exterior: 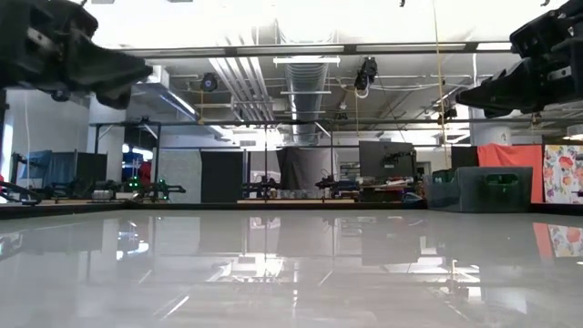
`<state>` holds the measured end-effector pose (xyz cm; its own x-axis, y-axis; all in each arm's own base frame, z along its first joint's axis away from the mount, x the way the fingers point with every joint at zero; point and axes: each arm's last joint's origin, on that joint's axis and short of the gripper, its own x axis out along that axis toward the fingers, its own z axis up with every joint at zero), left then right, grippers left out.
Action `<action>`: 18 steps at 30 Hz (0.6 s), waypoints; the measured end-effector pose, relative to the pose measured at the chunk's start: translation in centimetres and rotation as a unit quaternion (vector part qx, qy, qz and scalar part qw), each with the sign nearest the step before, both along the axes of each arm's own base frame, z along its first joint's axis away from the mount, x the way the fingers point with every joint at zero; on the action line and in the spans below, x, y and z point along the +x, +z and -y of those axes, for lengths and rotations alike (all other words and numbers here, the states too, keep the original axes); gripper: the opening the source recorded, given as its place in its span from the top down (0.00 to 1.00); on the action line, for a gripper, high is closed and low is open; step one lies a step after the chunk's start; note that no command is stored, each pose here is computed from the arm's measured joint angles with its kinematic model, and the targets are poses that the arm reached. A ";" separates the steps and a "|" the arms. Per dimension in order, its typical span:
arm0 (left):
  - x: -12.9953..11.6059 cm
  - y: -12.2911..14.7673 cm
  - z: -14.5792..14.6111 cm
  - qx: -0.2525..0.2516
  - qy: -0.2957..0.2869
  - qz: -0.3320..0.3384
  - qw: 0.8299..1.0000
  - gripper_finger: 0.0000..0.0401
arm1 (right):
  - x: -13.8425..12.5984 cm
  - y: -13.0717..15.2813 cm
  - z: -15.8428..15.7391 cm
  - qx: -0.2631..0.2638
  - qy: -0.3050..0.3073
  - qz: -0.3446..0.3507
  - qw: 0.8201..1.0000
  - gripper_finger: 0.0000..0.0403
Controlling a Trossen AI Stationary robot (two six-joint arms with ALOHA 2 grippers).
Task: Sort spices by type
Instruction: Return to Home Position
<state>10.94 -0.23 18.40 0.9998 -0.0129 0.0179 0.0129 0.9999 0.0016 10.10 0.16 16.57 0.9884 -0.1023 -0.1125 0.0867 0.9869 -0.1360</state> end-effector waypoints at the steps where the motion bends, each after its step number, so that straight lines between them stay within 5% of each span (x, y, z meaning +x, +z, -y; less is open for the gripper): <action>1: -0.2 0.1 0.0 0.004 -0.001 -0.006 1.000 0.81 | 0.0 0.0 0.0 0.007 -0.001 0.000 1.000 0.90; 18: -1.0 -1.8 0.0 0.021 0.002 -0.018 1.000 0.81 | 0.0 -0.1 0.0 0.054 -0.004 0.001 0.999 0.85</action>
<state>9.98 -0.20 16.56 0.9998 -0.0080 -0.0193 0.0088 0.9990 0.0440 10.14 0.18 16.49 0.9879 -0.0972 -0.1208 0.0944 0.9951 -0.0291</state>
